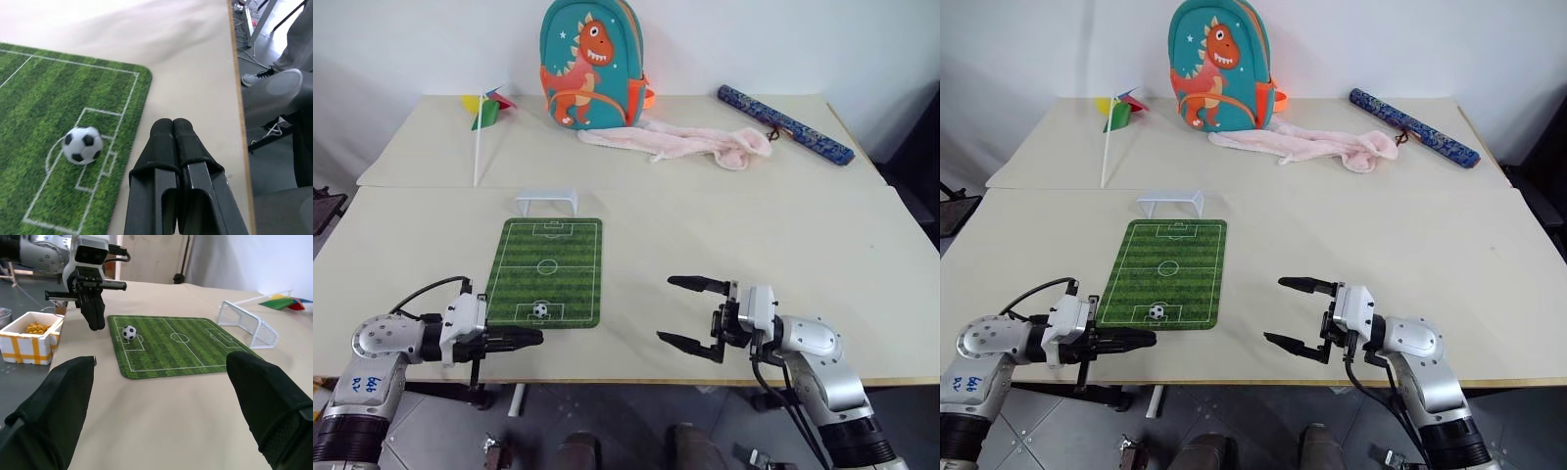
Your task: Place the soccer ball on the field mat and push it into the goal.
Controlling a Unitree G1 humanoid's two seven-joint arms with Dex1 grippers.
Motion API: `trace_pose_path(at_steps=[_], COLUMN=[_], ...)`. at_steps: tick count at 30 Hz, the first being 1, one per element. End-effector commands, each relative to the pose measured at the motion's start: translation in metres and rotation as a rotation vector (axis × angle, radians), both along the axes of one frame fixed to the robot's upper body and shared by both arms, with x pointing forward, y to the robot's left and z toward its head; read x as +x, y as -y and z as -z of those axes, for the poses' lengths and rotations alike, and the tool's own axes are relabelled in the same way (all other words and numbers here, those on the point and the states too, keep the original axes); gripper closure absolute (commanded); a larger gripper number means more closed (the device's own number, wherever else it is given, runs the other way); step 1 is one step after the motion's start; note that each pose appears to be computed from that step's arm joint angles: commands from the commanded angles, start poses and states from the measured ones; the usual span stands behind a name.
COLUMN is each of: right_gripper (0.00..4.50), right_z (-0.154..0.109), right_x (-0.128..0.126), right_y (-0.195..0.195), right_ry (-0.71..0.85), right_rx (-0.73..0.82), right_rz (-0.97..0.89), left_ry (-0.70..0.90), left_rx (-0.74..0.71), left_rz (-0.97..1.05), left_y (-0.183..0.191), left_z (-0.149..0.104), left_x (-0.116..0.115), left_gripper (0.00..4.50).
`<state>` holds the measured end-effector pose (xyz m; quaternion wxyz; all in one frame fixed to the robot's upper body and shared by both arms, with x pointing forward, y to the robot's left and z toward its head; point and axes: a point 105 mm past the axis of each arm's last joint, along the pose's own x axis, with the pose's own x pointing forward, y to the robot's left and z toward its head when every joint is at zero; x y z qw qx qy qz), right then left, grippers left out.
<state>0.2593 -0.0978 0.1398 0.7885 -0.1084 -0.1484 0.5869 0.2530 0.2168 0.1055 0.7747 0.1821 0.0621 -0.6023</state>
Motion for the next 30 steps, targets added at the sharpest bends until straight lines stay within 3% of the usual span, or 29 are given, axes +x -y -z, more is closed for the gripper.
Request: trace_pose_path(at_steps=[1,10,15,20,23,26,30], right_gripper=[0.00,0.00,0.00,0.00,0.00,0.00,0.00], right_z=[-0.009,-0.015,-0.032,-0.036,-0.036,-0.033,-0.032], right_x=[-0.006,-0.007,0.014,0.034,0.033,0.028,0.029], right_y=[-0.007,-0.007,-0.003,0.003,0.001,-0.001,0.006], right_ry=[0.024,0.029,0.094,0.120,0.118,0.109,0.108], right_rx=[0.026,0.024,0.106,0.112,0.124,0.124,0.119], right_rz=[-0.013,-0.013,0.142,0.310,0.316,0.306,0.320], left_ry=[0.007,0.046,0.140,0.296,0.296,0.190,0.169], left_rx=[0.002,0.012,-0.163,-0.171,-0.238,-0.237,-0.212], left_rz=[-0.002,-0.081,-0.228,-0.441,-0.389,-0.203,-0.241], left_y=[0.004,0.005,0.010,-0.004,0.001,0.009,-0.015], left_z=[0.002,0.006,-0.024,-0.042,-0.048,-0.041,-0.047], left_x=[0.008,0.037,0.077,0.112,0.107,0.070,0.049], left_gripper=[4.48,4.48,4.48,4.48,4.48,4.48,4.48])
